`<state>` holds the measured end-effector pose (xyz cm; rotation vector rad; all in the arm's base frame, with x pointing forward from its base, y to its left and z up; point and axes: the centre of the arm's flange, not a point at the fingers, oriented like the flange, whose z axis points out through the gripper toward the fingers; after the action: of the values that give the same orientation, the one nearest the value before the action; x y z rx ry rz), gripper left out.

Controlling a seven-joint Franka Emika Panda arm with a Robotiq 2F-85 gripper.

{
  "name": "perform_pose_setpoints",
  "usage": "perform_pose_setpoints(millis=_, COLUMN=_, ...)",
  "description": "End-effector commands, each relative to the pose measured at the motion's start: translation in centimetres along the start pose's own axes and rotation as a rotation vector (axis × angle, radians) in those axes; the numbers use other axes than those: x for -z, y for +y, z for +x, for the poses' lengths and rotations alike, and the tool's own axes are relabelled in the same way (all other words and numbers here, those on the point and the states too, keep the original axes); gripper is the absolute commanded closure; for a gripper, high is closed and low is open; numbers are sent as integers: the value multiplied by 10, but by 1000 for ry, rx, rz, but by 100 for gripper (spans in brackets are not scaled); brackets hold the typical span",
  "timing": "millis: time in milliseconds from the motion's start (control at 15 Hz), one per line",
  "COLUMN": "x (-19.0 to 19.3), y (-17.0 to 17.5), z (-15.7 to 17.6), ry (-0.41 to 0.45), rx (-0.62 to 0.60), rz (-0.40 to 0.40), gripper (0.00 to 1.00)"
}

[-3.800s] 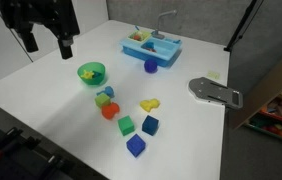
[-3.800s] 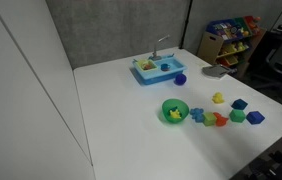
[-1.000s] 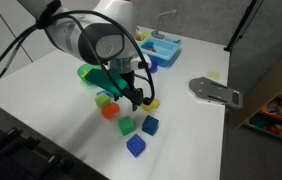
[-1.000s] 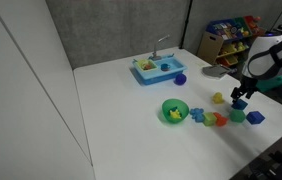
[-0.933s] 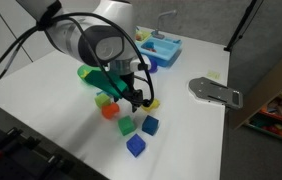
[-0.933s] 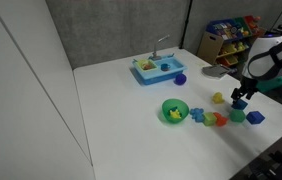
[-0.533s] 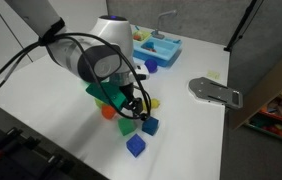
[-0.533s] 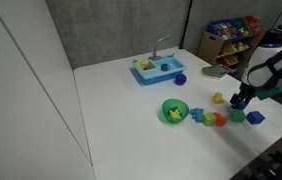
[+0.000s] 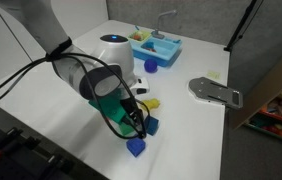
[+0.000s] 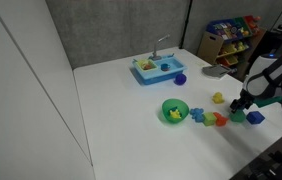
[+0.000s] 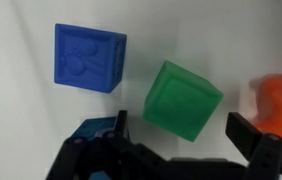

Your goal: Pick up the green block and stack it on the navy blue block, pick up the neon blue block and stack it on the green block, Pick up the orange toy and stack it on the neon blue block, pick up the light green block and stack it on the neon blue block top

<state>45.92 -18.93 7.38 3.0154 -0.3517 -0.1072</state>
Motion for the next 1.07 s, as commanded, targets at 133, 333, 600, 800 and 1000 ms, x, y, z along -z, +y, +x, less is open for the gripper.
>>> perform_pose_setpoints(millis=133, x=-15, y=6, z=-2, ry=8, rx=-21, rz=30, gripper=0)
perform_pose_setpoints(millis=333, x=-22, y=3, z=-2, ry=-2, rx=-18, rz=44, gripper=0)
perform_pose_setpoints(millis=600, x=-21, y=0, z=-1, ry=-6, rx=-7, rz=41, gripper=32)
perform_pose_setpoints(millis=800, x=-7, y=0, z=1, ry=5, rx=0, rz=39, gripper=58)
perform_pose_setpoints(millis=1000, x=14, y=3, z=4, ry=20, rx=4, rz=45, gripper=66)
